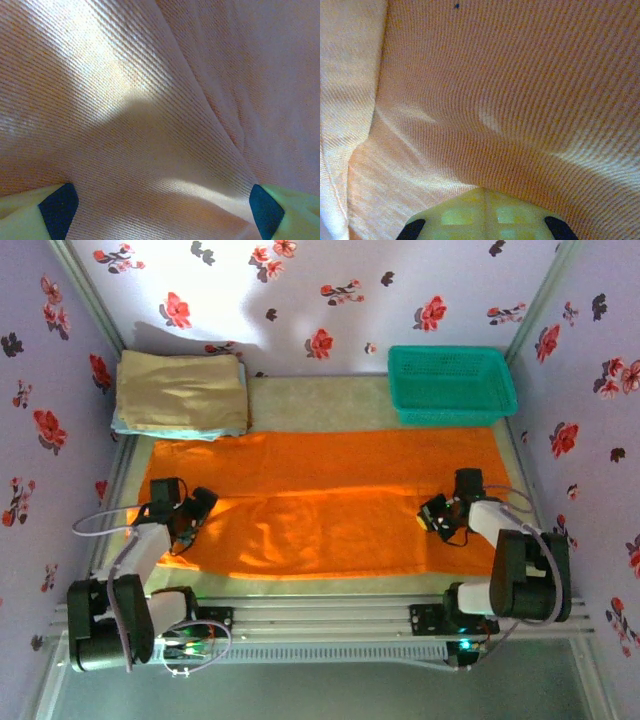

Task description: Fold and stack the trousers

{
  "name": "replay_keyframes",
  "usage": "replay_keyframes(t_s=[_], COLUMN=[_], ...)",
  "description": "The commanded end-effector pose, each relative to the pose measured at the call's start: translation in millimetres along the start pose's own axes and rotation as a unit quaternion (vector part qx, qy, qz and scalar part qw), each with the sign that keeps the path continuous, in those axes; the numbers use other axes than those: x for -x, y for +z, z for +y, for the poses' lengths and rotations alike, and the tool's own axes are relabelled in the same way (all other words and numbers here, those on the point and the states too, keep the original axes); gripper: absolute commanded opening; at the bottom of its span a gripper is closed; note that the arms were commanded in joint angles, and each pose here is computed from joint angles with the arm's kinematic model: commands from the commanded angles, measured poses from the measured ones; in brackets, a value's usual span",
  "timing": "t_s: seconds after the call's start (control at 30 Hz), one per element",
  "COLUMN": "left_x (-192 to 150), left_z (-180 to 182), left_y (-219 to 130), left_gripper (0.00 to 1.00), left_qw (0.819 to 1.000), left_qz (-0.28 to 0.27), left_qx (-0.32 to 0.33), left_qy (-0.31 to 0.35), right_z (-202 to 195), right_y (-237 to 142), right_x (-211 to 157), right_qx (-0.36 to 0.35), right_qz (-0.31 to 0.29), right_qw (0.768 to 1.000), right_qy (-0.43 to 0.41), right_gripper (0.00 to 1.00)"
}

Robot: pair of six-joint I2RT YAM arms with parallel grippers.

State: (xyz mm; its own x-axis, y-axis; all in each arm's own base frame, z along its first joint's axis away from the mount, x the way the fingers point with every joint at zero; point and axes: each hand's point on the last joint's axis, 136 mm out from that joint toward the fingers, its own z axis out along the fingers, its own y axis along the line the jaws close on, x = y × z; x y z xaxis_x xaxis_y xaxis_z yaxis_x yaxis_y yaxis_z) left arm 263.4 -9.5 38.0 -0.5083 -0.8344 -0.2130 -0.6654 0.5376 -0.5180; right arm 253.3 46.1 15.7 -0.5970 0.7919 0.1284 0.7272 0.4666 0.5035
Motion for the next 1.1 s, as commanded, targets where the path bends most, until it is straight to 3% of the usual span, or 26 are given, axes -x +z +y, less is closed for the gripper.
replay_keyframes(t_s=[0.0, 0.17, 0.4, 0.53, 0.73, 0.87, 1.07], left_x=[-16.0, -39.5, -44.4, -37.7, -5.2, 28.1, 47.5], left_z=[39.5, 71.2, 65.6, 39.2, -18.8, -62.0, -79.5], left_y=[0.6, -16.6, -41.3, -50.2, -70.3, -60.8, 1.0], left_gripper=[0.87, 0.85, 0.84, 0.85, 0.86, 0.86, 0.86], left_qw=[0.999, 0.997, 0.998, 0.999, 0.999, 0.997, 0.999], left_qz=[0.002, 0.009, 0.007, 0.026, 0.004, -0.013, -0.004], left_qx=[0.043, 0.066, 0.044, 0.021, -0.036, -0.063, -0.04], left_qy=[-0.03, -0.044, -0.033, -0.018, 0.025, 0.035, 0.021], right_z=[-36.7, -60.2, -62.9, -31.4, 63.1, 131.0, 176.9], right_y=[0.7, -5.5, -17.6, -44.1, -78.2, -49.1, 37.2], right_x=[6.3, 9.7, -1.0, 11.3, 19.6, 12.2, 14.9], right_qx=[-0.047, -0.057, -0.064, -0.04, 0.021, 0.041, -0.011], right_qz=[0.001, 0.014, 0.019, -0.004, -0.068, -0.055, -0.031], right_qw=[0.998, 0.996, 0.996, 0.999, 0.992, 0.982, 0.975], right_qy=[0.031, 0.072, 0.058, 0.022, -0.106, -0.177, -0.22], right_gripper=[0.0, 0.0, 0.0, 0.11, 0.17, 0.18, 0.03])
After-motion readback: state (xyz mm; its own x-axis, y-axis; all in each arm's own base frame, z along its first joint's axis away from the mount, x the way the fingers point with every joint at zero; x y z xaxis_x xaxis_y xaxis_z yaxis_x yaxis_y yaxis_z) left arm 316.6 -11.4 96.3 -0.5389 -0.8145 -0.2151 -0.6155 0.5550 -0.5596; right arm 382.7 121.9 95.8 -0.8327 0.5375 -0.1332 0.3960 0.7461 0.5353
